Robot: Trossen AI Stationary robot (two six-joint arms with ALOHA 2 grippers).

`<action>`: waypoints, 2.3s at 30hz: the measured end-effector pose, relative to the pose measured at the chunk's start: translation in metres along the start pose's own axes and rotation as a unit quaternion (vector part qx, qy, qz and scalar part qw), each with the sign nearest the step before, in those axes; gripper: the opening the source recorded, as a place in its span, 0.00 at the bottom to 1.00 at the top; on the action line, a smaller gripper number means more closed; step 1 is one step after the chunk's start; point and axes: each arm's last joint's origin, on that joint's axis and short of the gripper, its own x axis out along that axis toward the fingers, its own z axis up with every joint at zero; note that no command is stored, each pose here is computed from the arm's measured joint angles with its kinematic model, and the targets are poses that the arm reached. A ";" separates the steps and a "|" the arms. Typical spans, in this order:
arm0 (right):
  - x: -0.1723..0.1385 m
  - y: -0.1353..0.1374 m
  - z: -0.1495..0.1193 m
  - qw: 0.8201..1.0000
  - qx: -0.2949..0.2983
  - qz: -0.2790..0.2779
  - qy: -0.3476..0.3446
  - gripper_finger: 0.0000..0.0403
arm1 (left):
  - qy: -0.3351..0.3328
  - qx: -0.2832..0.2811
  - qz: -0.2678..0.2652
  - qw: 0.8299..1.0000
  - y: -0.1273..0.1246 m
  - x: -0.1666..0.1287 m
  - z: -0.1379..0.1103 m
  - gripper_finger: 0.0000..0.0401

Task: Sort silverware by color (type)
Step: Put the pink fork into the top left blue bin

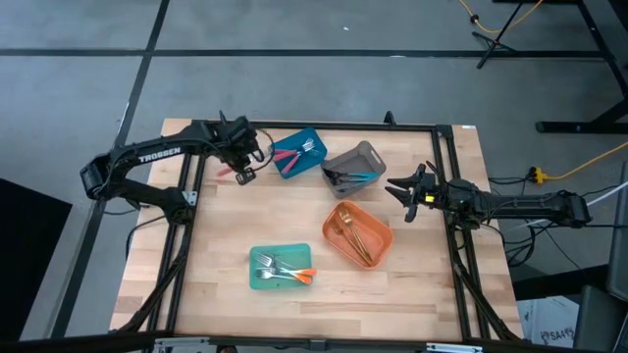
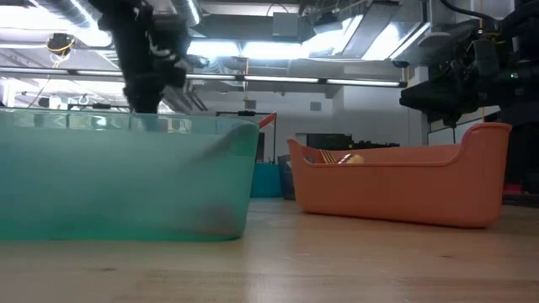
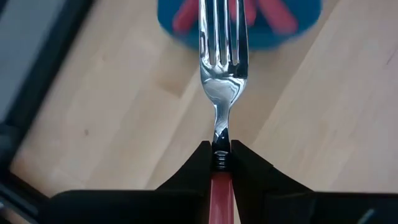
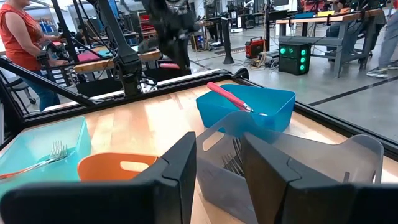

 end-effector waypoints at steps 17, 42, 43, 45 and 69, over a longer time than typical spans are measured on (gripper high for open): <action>0.000 0.000 0.000 1.000 0.000 0.000 0.000 0.29 | -0.096 -0.018 -0.016 0.995 -0.006 -0.019 0.074 0.09; 0.000 0.000 0.000 1.000 0.000 0.001 0.001 0.29 | 0.075 0.043 -0.021 0.996 -0.017 0.096 0.155 0.09; 0.000 0.000 0.000 1.000 0.000 0.001 0.001 0.29 | 0.077 0.043 -0.021 0.996 -0.017 0.098 0.155 0.09; 0.000 0.000 0.000 1.000 0.000 0.001 0.001 0.29 | 0.079 0.043 -0.020 0.996 -0.017 0.100 0.154 0.09; 0.000 0.000 0.000 1.000 0.000 0.000 0.001 0.29 | 0.050 0.040 -0.013 0.998 -0.017 0.100 0.160 0.13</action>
